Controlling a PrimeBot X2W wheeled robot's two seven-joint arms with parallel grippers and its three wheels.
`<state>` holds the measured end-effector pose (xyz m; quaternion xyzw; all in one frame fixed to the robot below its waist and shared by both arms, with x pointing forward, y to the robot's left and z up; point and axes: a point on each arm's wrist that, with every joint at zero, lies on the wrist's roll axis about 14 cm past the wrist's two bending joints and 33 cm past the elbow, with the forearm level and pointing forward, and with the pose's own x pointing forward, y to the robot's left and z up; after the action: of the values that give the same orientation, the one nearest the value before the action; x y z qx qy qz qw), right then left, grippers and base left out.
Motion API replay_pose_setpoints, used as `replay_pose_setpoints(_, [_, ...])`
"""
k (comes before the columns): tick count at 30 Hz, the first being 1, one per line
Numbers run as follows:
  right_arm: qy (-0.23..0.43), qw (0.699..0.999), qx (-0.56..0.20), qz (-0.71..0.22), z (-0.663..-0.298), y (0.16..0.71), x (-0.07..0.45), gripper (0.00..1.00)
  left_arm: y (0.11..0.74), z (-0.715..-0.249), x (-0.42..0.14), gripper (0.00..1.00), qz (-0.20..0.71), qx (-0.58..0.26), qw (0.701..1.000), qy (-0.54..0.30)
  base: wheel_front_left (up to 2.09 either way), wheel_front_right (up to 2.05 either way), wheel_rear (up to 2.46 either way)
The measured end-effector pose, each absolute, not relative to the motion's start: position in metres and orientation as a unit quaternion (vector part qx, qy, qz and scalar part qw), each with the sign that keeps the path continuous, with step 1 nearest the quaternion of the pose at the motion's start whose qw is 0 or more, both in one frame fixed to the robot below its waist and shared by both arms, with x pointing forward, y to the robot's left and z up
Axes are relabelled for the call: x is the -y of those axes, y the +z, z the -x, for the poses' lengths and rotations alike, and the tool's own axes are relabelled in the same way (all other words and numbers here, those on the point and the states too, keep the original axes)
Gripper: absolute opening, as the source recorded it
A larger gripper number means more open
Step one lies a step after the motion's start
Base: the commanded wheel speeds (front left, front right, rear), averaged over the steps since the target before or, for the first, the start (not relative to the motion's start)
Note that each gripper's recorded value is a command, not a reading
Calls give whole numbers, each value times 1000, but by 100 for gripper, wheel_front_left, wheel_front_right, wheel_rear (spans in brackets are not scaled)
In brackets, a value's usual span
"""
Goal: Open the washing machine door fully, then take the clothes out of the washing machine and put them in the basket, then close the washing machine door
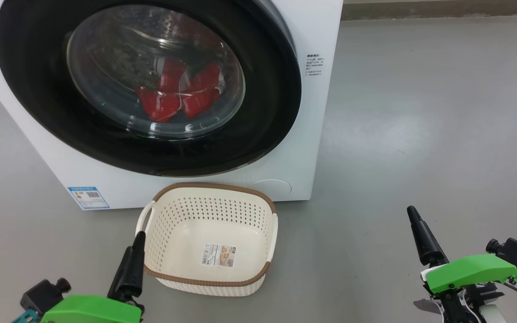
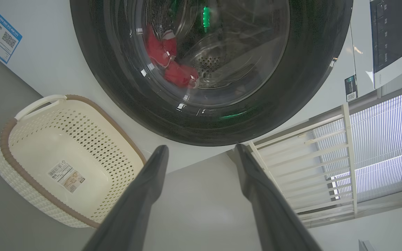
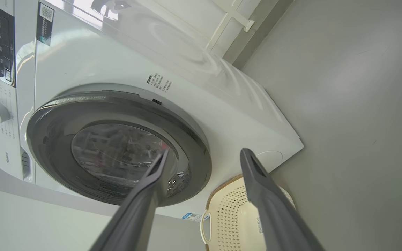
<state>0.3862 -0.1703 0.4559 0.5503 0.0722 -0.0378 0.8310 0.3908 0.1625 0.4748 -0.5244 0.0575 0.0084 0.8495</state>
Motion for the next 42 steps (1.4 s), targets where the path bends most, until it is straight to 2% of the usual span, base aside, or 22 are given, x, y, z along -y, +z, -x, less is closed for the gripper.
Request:
replay_pose_setpoints(18, [1, 896, -66, -440, -396, 468, 156, 100, 490, -401, -153, 100, 409, -43, 911, -12, 0, 0, 0])
replay_pose_setpoints(42, [33, 951, -38, -306, -407, 485, 149, 100, 511, -414, -145, 100, 285, -7, 958, -29, 0, 0, 0])
